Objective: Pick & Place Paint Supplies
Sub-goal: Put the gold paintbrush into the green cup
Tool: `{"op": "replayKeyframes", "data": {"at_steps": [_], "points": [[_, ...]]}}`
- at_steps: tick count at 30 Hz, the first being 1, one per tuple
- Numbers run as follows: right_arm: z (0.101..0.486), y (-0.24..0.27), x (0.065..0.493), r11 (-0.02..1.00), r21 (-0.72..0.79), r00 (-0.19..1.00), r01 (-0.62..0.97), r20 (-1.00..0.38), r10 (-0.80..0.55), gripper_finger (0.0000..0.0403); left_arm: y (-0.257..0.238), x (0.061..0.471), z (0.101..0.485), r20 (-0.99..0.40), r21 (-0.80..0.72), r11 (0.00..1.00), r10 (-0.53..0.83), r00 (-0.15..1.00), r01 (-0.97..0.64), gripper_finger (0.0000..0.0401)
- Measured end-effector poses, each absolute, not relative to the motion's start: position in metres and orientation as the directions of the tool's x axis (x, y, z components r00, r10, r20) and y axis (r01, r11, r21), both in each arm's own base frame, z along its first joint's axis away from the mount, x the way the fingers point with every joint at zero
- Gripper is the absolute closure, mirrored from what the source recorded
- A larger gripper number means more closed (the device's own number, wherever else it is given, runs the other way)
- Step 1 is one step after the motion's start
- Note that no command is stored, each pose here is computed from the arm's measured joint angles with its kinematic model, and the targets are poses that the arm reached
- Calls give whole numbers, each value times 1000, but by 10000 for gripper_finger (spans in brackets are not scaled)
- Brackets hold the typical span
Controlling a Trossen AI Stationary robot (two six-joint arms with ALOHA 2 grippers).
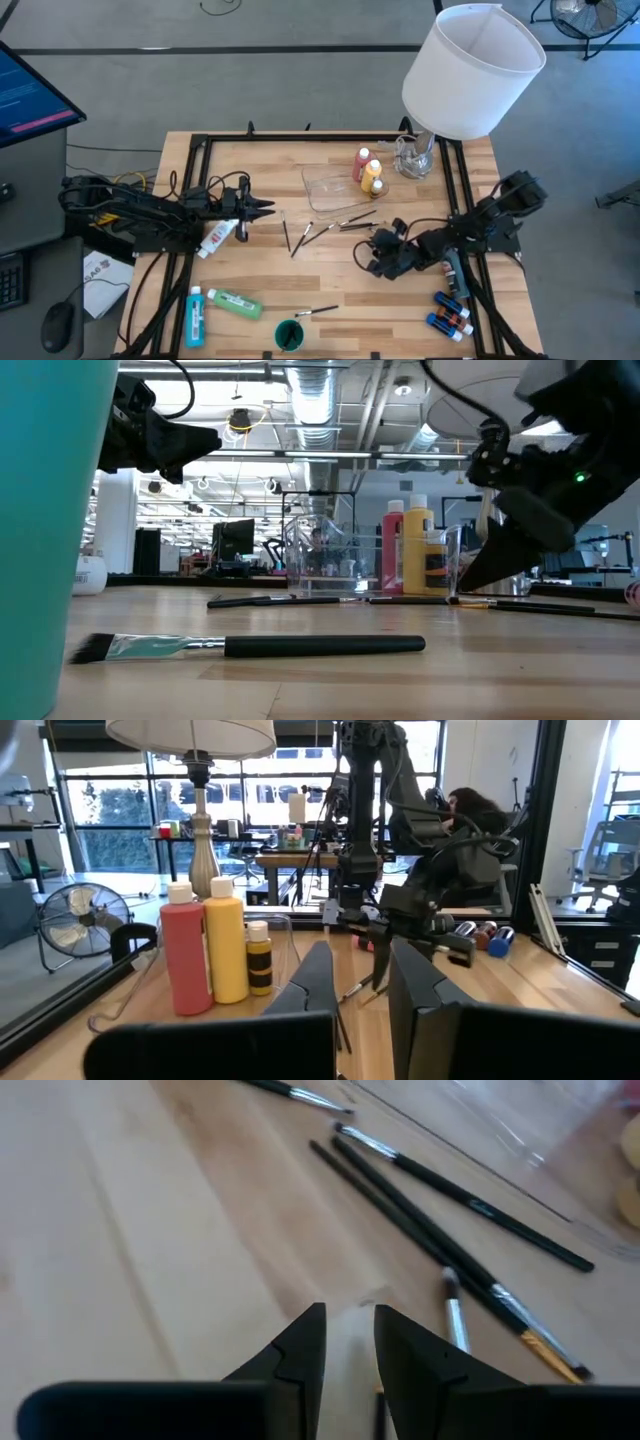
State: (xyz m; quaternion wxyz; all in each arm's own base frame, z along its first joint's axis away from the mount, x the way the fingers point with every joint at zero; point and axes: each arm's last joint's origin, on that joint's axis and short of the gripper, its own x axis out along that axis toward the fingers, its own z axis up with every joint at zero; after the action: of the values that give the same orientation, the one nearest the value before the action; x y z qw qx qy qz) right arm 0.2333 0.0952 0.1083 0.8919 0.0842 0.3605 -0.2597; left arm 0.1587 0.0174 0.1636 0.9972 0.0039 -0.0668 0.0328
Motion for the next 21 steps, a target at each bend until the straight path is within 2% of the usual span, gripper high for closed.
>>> {"op": "replayKeyframes", "data": {"at_steps": [21], "points": [[105,89,236,831,-16,582,556,-706,-403,321,15,159,164,133,-6,999,51,990,-51,400]]}}
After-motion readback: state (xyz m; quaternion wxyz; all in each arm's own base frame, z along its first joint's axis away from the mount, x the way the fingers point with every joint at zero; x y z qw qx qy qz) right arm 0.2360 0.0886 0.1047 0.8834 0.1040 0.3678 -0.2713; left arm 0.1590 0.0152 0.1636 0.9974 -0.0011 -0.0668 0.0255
